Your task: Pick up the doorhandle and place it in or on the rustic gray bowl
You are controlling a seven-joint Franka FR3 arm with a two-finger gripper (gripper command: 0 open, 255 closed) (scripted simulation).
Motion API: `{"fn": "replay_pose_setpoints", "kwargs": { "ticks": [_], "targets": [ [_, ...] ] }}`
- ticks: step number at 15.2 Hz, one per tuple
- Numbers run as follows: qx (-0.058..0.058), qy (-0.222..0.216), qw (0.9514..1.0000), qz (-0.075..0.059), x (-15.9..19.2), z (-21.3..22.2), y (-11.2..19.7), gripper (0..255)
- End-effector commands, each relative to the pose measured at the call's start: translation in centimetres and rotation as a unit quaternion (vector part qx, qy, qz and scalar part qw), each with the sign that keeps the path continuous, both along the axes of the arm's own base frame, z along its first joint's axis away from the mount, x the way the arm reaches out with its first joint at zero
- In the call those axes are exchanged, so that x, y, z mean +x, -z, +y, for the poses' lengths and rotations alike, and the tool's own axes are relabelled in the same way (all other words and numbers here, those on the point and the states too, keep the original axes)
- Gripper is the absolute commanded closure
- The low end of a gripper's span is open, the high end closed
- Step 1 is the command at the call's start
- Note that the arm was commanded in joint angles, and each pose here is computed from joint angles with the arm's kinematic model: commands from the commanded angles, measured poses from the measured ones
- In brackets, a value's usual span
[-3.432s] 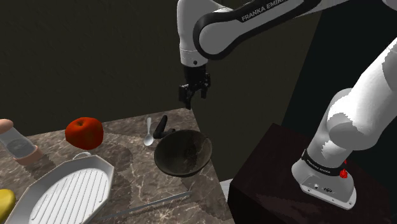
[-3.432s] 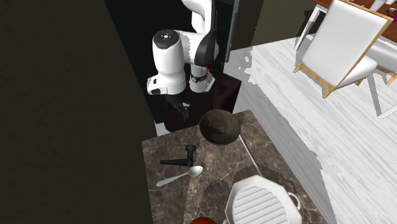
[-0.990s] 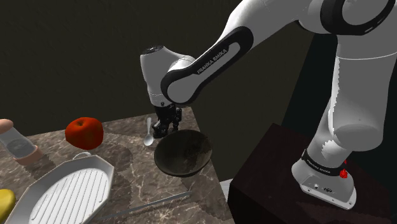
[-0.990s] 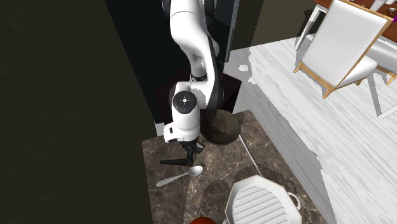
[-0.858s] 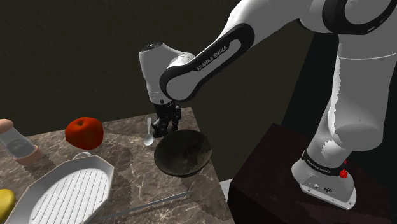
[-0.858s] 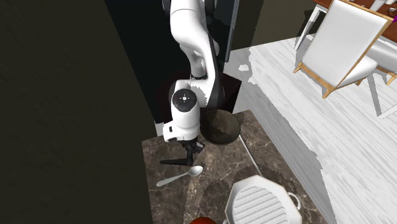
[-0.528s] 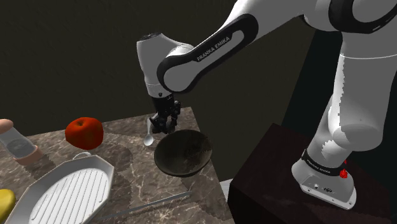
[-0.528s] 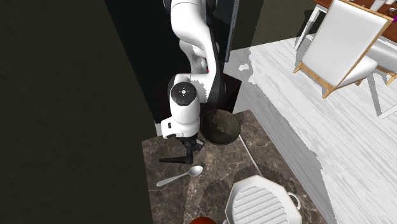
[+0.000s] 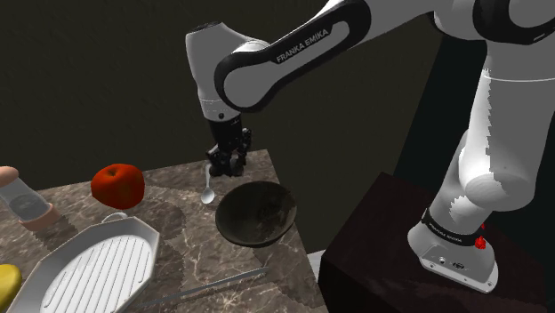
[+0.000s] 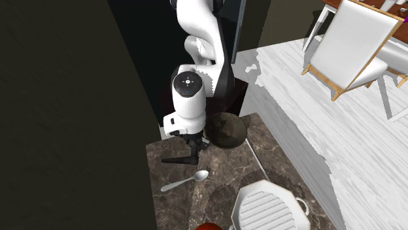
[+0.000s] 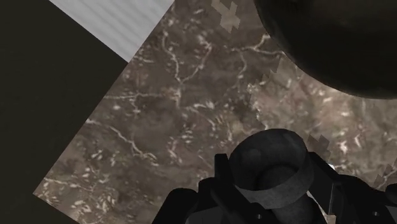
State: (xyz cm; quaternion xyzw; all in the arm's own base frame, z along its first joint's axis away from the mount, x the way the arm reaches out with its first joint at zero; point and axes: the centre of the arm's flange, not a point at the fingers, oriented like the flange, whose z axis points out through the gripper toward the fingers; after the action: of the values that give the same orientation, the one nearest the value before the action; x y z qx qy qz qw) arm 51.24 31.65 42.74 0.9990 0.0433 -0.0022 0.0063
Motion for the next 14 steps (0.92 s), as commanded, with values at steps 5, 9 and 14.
{"fn": "replay_pose_setpoints", "kwargs": {
  "ticks": [5, 9, 14],
  "targets": [
    [0.0, 0.0, 1.0, 0.0, 0.1, 0.0, -3.3, 255],
    [0.0, 0.0, 1.0, 0.0, 0.1, 0.0, -5.4, 255],
    [0.0, 0.0, 1.0, 0.0, 0.1, 0.0, -8.0, 255]
  ]
}}
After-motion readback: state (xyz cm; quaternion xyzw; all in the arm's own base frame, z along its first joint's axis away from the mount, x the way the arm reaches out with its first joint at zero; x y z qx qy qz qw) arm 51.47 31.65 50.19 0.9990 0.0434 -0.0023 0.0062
